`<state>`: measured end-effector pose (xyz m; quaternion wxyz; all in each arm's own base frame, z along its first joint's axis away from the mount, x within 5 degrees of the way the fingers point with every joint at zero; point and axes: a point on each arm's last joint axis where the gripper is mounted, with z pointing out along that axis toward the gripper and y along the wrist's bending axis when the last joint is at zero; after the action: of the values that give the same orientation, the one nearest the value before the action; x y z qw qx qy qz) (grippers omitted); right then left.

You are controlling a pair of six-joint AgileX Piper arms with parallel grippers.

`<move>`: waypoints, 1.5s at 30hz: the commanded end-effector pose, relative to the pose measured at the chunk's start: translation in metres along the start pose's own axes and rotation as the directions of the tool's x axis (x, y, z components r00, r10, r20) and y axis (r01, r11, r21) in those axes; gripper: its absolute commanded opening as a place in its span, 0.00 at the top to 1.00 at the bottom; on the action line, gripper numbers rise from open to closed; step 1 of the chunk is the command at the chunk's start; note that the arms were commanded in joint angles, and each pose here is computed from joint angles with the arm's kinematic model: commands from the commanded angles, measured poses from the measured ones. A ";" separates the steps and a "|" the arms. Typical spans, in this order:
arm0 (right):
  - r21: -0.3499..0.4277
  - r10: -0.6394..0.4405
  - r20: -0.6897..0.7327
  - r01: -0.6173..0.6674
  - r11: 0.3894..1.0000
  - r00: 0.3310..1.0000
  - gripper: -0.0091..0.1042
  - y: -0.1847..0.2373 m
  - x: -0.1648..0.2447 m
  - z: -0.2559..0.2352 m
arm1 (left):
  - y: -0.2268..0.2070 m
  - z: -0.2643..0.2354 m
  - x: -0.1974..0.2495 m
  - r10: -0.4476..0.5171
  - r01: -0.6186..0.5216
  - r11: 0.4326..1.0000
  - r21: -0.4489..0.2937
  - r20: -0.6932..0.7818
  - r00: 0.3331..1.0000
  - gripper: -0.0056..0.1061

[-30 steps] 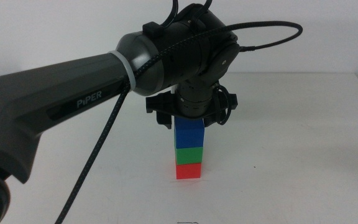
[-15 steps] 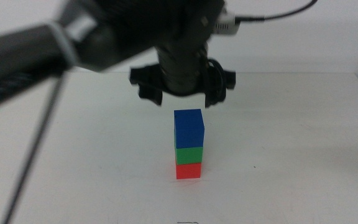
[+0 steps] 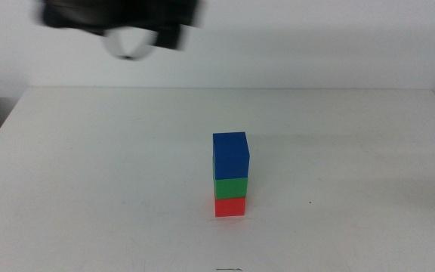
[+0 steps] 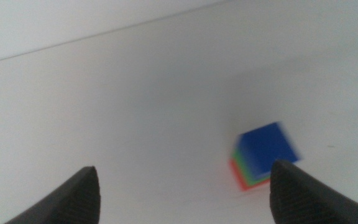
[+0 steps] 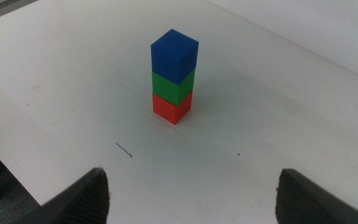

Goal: Stack red cubes first, then green, then blue cubes in a specific spot.

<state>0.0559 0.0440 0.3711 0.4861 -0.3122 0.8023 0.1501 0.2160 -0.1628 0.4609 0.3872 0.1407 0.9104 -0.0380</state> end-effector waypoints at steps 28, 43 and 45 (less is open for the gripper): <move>0.015 -0.013 0.079 0.012 1.000 0.997 0.11 -0.002 -0.012 -0.002 | 0.114 -0.110 0.114 -0.123 0.184 0.974 -0.134 0.371 0.920 0.11; 0.241 0.013 0.333 -0.098 0.965 0.943 0.11 -0.021 0.021 0.037 | 0.101 -0.054 0.236 -0.054 0.148 0.984 -0.103 0.620 0.783 0.11; 0.294 0.051 0.332 -0.155 0.943 0.942 0.11 -0.026 0.042 0.043 | 0.101 -0.044 0.257 -0.067 0.178 0.977 -0.120 0.617 0.784 0.11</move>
<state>0.0867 0.0376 0.3128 0.6018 -0.1869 0.7696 0.1033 0.0465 -0.0001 0.3103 0.6318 0.0332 0.7740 -0.0262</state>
